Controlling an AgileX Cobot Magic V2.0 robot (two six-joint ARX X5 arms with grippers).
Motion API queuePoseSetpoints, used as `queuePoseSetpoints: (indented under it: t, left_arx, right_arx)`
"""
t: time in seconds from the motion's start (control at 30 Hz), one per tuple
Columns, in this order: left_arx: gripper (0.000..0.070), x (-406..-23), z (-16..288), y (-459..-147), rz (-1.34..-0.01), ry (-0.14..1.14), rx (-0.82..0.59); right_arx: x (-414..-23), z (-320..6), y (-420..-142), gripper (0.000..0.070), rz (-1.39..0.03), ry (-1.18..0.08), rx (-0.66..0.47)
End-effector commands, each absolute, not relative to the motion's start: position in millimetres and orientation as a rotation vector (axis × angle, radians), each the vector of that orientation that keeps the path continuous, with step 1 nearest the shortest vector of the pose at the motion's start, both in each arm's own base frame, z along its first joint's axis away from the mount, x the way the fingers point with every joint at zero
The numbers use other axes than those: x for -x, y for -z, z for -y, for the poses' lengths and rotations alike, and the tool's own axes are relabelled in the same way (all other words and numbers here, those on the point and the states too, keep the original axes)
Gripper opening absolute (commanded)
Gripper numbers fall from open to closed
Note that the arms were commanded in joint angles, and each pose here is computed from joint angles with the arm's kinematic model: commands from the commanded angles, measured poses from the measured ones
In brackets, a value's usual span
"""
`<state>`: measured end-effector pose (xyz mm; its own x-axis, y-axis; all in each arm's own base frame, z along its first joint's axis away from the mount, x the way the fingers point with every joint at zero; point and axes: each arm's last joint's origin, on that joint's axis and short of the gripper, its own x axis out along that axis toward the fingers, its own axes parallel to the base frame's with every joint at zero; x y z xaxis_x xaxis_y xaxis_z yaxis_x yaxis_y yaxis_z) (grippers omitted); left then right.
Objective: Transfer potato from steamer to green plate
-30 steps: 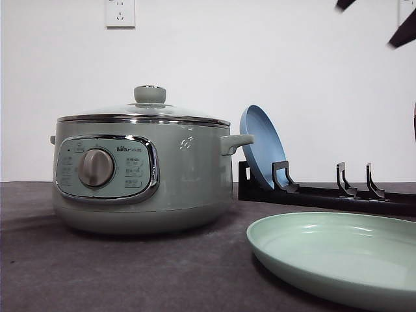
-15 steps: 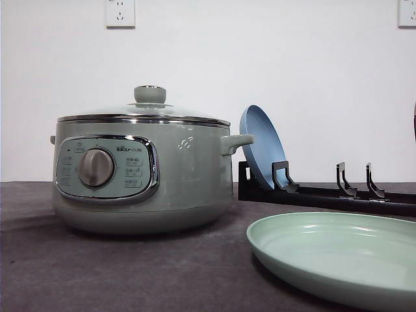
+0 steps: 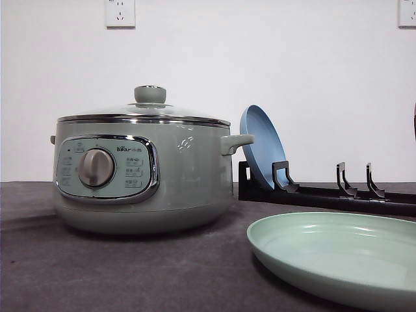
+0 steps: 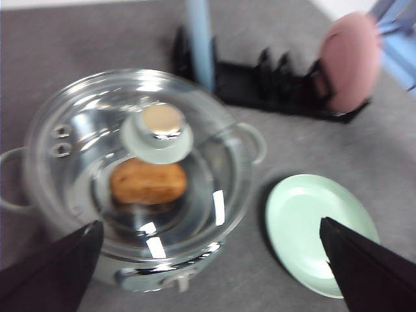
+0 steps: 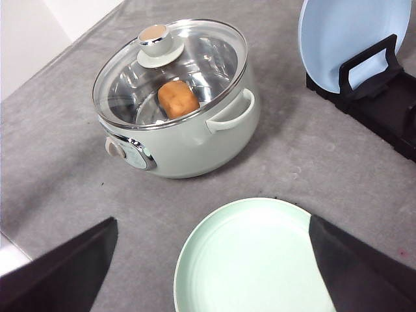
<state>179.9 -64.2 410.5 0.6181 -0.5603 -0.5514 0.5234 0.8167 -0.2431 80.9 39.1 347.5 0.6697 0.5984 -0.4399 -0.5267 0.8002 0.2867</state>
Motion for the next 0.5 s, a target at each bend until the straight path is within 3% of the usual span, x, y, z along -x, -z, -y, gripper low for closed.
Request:
queuePoseSetpoints:
  t: [0.0,0.27,0.47]
  left_arx:
    - [0.07,-193,69,-418,-0.675,0.612,0.029]
    - [0.07,-249,99,-424,-0.818,0.564,-0.027]
    - [0.07,-286,126,-415,-0.851,0.505,-0.118]
  right_arx:
    - [-81,-40,-352,0.0597,-0.519,-0.647,-0.145]
    - [-83,-40,-356,0.0597,-0.474,-0.652,-0.147]
    - [-83,-40,-357,0.0597,-0.466,-0.651,-0.146]
